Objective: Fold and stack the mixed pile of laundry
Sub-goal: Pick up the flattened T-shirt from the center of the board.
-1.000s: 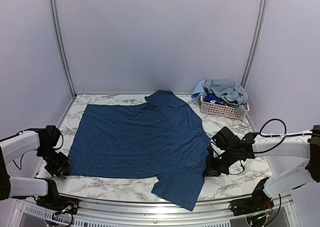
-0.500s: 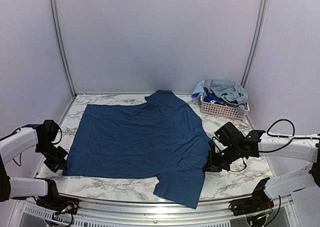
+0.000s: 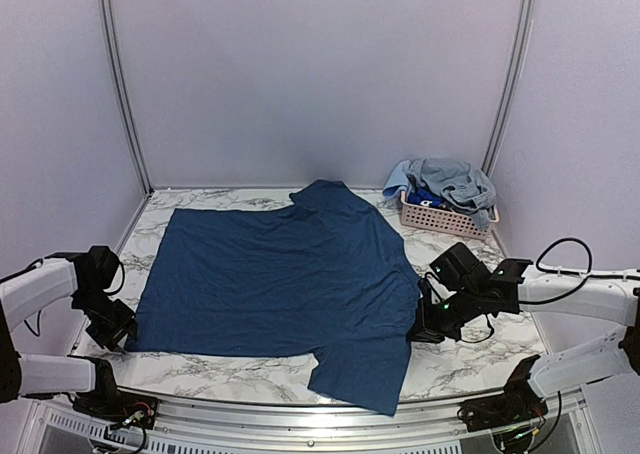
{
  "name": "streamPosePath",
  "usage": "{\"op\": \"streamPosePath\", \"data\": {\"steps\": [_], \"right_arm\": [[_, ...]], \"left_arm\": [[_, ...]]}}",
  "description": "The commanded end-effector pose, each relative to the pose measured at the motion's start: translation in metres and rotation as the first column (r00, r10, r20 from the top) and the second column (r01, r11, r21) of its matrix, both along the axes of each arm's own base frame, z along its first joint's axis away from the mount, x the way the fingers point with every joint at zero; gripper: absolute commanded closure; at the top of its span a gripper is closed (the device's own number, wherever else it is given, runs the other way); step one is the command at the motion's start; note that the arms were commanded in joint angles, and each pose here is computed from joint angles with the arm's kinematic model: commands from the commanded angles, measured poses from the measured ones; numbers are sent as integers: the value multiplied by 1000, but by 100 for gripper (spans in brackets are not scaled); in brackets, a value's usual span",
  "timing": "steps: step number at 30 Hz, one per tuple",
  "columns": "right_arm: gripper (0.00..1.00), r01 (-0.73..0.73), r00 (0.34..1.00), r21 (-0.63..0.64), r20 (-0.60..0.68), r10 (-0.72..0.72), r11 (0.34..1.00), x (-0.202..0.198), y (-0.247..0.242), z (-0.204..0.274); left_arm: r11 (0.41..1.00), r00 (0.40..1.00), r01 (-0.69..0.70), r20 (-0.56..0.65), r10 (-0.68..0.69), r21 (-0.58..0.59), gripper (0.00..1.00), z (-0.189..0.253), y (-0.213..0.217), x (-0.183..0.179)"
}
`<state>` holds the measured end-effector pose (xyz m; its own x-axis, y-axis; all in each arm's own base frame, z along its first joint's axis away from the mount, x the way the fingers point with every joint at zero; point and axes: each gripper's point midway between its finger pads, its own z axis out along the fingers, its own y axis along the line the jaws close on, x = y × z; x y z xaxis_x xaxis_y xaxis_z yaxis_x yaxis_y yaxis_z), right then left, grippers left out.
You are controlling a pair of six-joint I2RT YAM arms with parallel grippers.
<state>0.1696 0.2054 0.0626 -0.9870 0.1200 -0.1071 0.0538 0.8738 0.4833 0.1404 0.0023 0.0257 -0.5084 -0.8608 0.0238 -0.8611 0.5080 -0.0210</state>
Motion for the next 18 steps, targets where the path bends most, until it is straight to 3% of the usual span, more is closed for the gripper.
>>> {"op": "streamPosePath", "data": {"steps": [1, 6, 8, 10, 18], "right_arm": [[100, 28, 1000, -7, 5, -28, 1000, 2, -1, 4], [100, 26, 1000, -3, 3, -26, 1000, 1, -1, 3], [100, 27, 1000, -1, 5, -27, 1000, 2, -1, 4], [100, 23, 1000, 2, 13, -23, 1000, 2, 0, 7], [100, 44, 996, 34, 72, -46, 998, 11, 1, 31]], "left_arm": [[999, 998, -14, -52, 17, 51, 59, -10, 10, -12], [999, 997, -19, -80, 22, 41, 65, -25, 8, -19], [999, 997, -14, -79, 17, 32, 78, -27, 6, -20], [1000, 999, -11, -50, 11, -4, 98, -22, 0, -15], [999, 998, -37, 41, 38, -17, 100, 21, -1, 7]]}}
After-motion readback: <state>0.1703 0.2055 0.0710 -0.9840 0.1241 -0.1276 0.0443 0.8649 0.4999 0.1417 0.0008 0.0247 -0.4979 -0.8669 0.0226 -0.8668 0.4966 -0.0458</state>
